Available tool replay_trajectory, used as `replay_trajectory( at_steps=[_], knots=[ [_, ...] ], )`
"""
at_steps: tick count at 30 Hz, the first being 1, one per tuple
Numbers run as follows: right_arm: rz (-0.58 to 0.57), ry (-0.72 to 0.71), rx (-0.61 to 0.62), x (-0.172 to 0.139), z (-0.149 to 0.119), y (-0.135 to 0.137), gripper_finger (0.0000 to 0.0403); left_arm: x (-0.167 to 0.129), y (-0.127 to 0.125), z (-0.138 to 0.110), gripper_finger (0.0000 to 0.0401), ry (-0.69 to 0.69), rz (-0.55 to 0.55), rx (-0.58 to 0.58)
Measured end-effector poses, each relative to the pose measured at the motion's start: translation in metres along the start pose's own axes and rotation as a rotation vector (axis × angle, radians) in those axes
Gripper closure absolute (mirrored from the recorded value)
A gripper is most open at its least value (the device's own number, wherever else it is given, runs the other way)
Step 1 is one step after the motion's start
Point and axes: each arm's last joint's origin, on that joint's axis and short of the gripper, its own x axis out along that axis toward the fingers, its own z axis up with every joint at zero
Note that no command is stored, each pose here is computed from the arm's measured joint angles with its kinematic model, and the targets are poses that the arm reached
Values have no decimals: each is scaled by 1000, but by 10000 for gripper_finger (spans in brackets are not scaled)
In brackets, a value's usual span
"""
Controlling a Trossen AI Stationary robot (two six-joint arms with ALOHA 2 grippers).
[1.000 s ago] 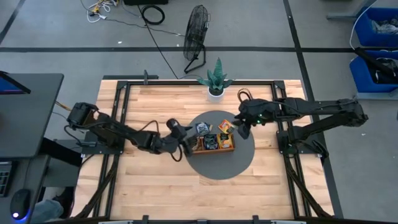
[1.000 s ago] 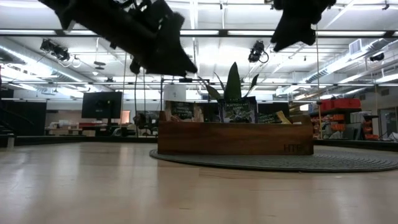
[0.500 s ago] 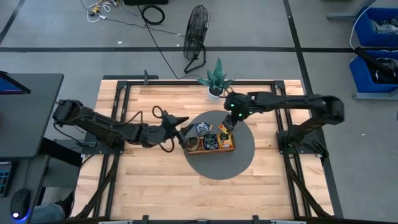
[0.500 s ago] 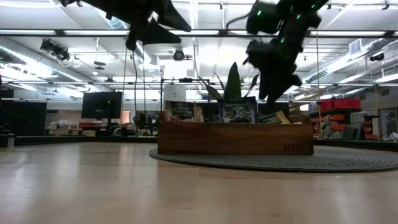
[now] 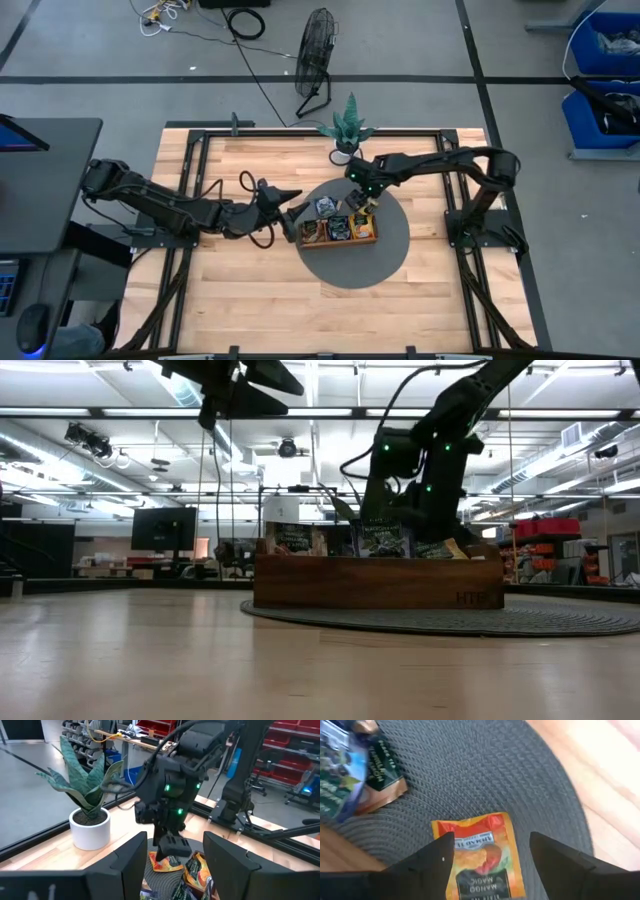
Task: Pick & Place Tea
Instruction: Put the yellow tea bag into the right section of the wooden organizer
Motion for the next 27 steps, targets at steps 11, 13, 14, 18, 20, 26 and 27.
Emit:
replay_trajectory(
  at_steps=[11,13,14,18,20,26,27],
  knots=[
    [-5,6,6,13,2,1,210,1,2,1,204,-2,8,23],
    [-4,4,-6,13,2,1,238,2,2,1,204,-2,8,50],
    [-3,2,-17,13,2,1,254,2,2,1,204,-2,8,64],
    [-8,-12,-43,13,3,2,324,2,2,0,204,-2,9,76],
    [-13,-15,-55,13,3,1,361,2,2,0,204,-2,9,76],
    [-21,-18,-77,12,3,1,396,2,2,0,204,-2,9,79],
    [-21,-18,-78,12,3,1,398,2,2,0,204,-2,9,79]
  ],
)
